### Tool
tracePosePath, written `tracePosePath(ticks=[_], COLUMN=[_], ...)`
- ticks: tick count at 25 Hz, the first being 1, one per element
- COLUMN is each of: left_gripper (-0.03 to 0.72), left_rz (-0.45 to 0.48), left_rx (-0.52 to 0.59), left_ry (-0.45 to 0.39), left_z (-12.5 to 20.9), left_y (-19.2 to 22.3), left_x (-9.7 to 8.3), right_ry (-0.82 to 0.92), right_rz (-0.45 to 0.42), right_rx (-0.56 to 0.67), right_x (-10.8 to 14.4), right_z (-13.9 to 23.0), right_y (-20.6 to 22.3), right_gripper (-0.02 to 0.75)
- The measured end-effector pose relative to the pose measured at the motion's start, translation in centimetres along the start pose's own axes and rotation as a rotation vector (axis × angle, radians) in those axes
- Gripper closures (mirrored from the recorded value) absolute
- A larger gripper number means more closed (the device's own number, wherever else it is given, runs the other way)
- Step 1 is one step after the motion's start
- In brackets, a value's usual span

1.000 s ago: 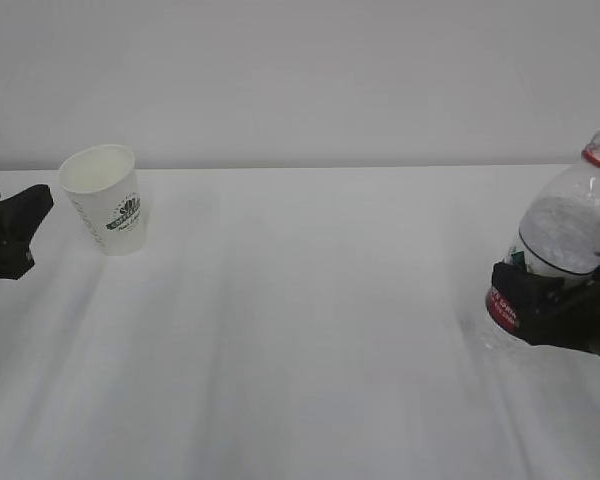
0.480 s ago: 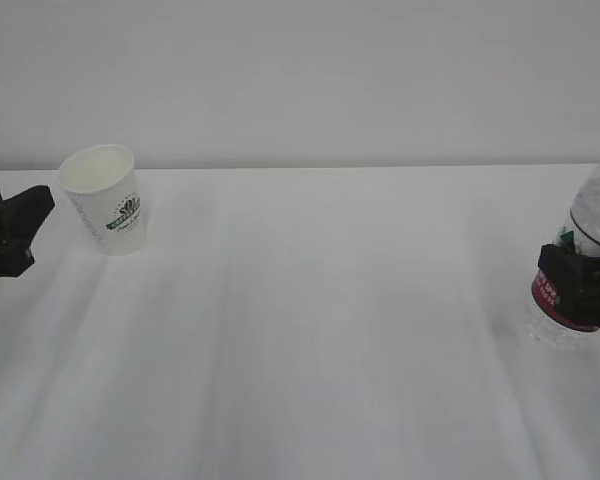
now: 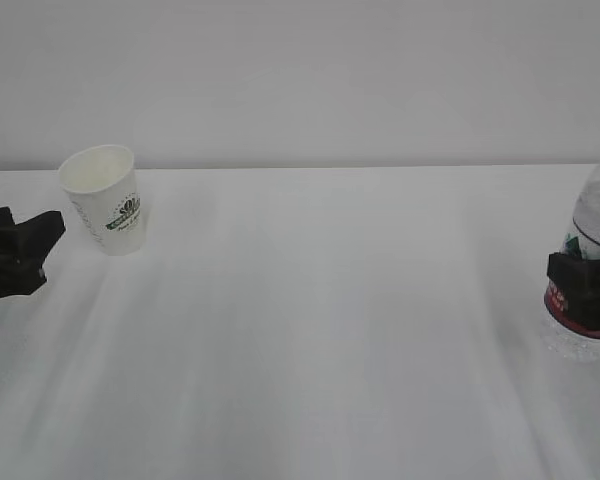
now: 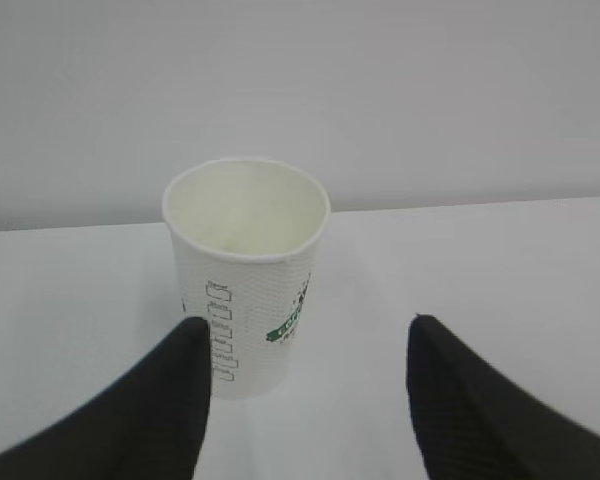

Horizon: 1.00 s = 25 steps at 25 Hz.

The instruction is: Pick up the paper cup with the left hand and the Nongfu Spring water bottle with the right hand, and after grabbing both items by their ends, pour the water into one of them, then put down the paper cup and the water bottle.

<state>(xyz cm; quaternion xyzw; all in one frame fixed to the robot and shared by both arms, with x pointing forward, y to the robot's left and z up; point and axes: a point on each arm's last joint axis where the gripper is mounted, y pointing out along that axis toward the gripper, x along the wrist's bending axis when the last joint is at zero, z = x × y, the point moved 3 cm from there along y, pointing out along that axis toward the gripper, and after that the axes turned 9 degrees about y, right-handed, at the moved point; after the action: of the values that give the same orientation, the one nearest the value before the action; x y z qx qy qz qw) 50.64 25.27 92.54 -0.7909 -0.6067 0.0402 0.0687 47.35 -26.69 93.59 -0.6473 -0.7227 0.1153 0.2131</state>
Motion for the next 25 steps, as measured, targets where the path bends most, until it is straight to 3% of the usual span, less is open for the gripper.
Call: tracePosePath(ticks=[7,15,22,25], left_gripper=[0.237,0.228,0.078,0.057], left_rz=[-0.089,-0.103,-0.103,-0.103], left_rx=[-0.012,0.107,0.125,0.135], left_ry=[-0.044,-0.063,-0.066,-0.067], left_z=[0.1,3.5,4.7,5.5], left_y=[0.0,1.2,3.9,5.1], left_x=[1.1,1.3,1.6,1.8], right_ry=[-0.014,-0.027,-0.082,-0.100], right_rz=[-0.007,-0.007,-0.007,-0.006], right_rx=[-0.046,-0.046,-0.048,-0.048], right_x=[0.3,0.3,0.3,0.3], right_z=[-1.8,-1.9,-2.0,-2.0], right_y=[0.3,0.4,0.4,0.4], right_gripper=[0.244,0.244,0.244,0.244])
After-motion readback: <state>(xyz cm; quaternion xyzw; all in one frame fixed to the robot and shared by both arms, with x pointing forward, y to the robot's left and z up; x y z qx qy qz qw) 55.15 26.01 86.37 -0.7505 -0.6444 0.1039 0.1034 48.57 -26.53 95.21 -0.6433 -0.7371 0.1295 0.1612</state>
